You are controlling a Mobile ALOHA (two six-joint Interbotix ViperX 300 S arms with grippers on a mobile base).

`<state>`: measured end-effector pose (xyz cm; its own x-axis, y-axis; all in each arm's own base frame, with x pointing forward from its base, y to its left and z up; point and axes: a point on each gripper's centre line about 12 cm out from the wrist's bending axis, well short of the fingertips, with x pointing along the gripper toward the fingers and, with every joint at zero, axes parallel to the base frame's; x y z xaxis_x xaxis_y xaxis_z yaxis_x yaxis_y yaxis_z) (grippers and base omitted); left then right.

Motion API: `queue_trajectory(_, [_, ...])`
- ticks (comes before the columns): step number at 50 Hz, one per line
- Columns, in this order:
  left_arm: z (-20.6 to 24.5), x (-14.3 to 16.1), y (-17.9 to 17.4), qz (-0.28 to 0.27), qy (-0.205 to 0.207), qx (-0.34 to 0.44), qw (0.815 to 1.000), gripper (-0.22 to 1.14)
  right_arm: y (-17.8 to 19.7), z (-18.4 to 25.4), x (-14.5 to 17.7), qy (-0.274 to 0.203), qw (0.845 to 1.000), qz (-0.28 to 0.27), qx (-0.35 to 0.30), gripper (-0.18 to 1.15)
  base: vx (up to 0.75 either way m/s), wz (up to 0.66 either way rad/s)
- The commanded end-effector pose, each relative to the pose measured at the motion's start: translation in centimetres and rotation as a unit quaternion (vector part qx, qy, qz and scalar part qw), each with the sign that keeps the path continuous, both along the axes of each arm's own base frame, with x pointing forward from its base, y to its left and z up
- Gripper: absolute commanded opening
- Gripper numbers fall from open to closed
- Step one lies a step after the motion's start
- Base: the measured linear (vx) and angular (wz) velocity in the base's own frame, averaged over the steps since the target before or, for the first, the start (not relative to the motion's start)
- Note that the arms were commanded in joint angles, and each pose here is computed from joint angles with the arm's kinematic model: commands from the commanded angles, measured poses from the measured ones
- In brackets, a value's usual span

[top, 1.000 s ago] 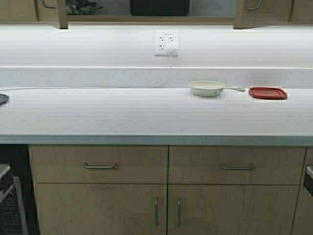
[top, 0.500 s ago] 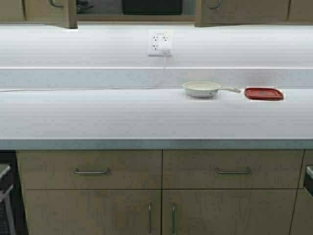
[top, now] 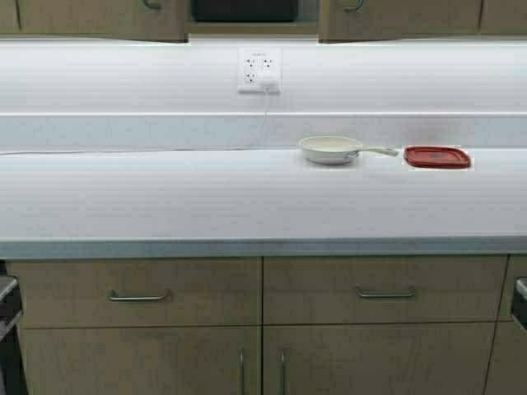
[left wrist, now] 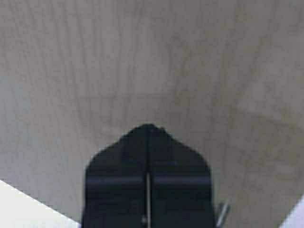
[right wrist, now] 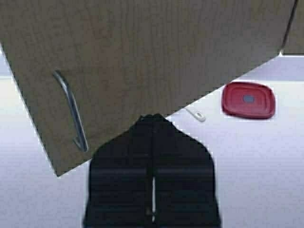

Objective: Open the cabinet, put the pot inside, then close it

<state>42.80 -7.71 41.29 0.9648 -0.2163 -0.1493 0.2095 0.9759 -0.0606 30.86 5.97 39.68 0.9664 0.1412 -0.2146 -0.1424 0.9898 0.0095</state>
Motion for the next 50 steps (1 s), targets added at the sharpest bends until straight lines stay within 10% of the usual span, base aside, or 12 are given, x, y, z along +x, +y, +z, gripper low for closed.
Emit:
queue_trajectory(1, [1.0,-2.6,0.6,0.007,-0.023,-0.001,1.0,0.04,1.9,1.3,-0.5,-0.016,0.999,0.033,-0.005,0.07,0.06,-0.05])
queue_trajectory(36, [-0.6,-6.9,0.1,-0.002,-0.027,-0.009,1.0,0.04,8.0,3.3,6.3,-0.017,0.996,0.083,0.002,0.07,0.12,0.02])
queue_trajectory(50, [-0.3,-7.3,-1.4,-0.023,-0.027,-0.012,0.999,0.04,6.1,3.5,1.0,-0.024,0.996,0.085,0.008,0.07,0.15,0.07])
